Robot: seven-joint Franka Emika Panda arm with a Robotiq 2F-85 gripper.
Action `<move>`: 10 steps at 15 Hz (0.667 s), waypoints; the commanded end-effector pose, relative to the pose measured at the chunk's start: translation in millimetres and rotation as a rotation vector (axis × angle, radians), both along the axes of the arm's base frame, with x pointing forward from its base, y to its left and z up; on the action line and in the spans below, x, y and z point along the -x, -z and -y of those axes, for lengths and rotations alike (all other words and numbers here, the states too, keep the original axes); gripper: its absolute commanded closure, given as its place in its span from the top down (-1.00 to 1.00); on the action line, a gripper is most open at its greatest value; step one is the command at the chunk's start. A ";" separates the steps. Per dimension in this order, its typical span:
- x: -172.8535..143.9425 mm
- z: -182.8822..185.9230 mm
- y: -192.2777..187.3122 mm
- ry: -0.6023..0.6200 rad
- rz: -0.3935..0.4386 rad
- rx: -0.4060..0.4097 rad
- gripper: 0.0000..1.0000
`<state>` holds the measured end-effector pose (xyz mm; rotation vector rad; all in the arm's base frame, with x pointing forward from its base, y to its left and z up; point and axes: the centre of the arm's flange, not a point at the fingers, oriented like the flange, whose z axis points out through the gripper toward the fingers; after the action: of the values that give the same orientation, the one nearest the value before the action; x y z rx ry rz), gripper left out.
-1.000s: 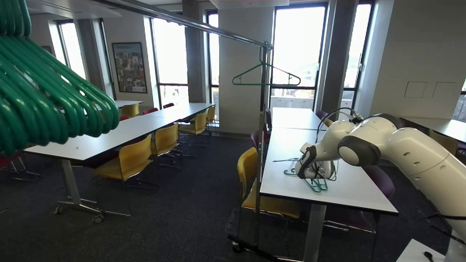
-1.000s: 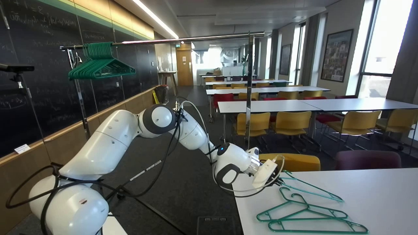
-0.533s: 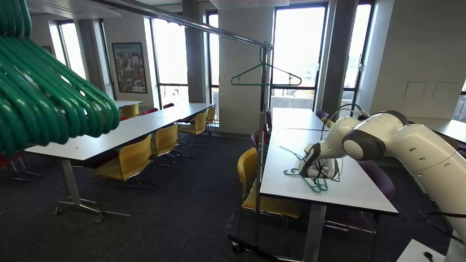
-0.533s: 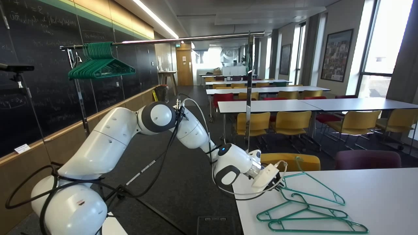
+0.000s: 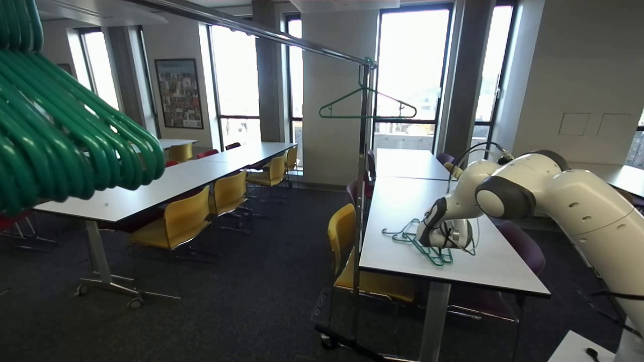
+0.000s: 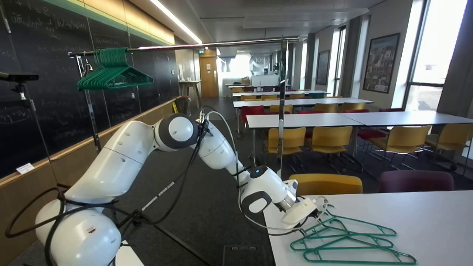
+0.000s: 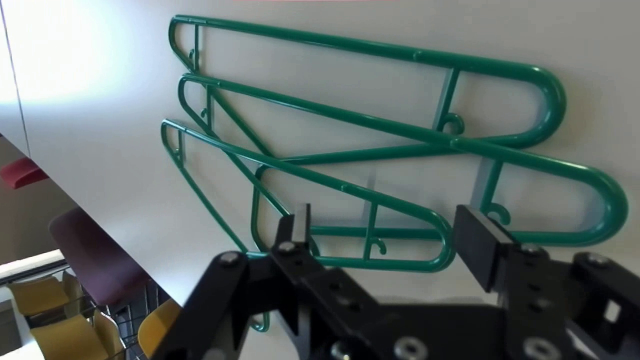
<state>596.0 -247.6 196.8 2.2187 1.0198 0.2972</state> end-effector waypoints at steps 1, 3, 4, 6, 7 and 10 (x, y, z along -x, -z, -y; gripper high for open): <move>12.0 -0.2 -20.2 0.038 -0.020 -0.082 1.00; 13.7 -9.0 -30.4 0.044 -0.050 -0.198 1.00; 14.7 -16.1 -38.5 0.035 -0.057 -0.241 1.00; 23.4 -40.2 -75.0 0.025 -0.006 -0.311 1.00; 23.8 -47.3 -87.6 0.028 0.027 -0.347 1.00; 27.5 -72.0 -136.2 0.048 0.129 -0.456 1.00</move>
<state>601.0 -200.5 271.0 2.5059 0.9468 0.5349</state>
